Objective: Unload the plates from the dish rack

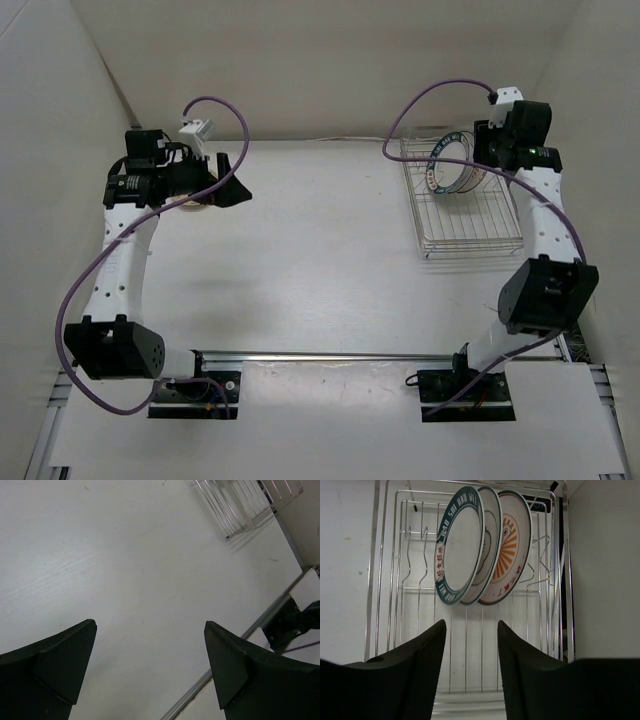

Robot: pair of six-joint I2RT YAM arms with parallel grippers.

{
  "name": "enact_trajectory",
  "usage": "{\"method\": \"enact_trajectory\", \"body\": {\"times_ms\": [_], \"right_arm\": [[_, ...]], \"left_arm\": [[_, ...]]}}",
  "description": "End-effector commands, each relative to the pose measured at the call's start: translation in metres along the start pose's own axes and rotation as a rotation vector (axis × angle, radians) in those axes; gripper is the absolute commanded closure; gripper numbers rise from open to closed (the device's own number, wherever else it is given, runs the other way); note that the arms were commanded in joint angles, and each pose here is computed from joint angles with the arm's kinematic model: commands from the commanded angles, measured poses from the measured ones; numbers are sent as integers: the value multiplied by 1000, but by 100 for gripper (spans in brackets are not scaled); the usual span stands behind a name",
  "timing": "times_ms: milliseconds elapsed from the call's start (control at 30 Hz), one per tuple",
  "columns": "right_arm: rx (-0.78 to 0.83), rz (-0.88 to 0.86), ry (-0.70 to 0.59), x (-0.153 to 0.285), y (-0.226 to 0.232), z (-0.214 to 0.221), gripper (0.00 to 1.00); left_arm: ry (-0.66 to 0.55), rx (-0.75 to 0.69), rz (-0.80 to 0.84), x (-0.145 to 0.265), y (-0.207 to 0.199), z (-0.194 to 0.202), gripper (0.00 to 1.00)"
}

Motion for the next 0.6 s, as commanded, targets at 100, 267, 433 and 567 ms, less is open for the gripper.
{"method": "enact_trajectory", "body": {"times_ms": [100, 267, 433, 567], "right_arm": [[100, 35, -36, -39, 0, -25, 66], [112, 44, -13, -67, 0, -21, 74], [112, 52, -8, -91, -4, -21, 74], [112, 93, -13, -102, -12, -25, 72]], "left_arm": [[72, 0, 124, -3, -11, 24, 0], [99, 29, 123, -9, -5, 33, 0], [121, 53, 123, -17, 3, 37, 0], [127, 50, 114, -18, 5, 40, 0]]}}
Point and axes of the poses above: each gripper's point midway between its finger pads, its own x axis back along the fingers, its own y axis along the line the jaws close on, z = x × y, the point moved 1 cm from there along x, back along the fingers, and after that the axes turned 6 degrees about x, right-handed, at the moved point
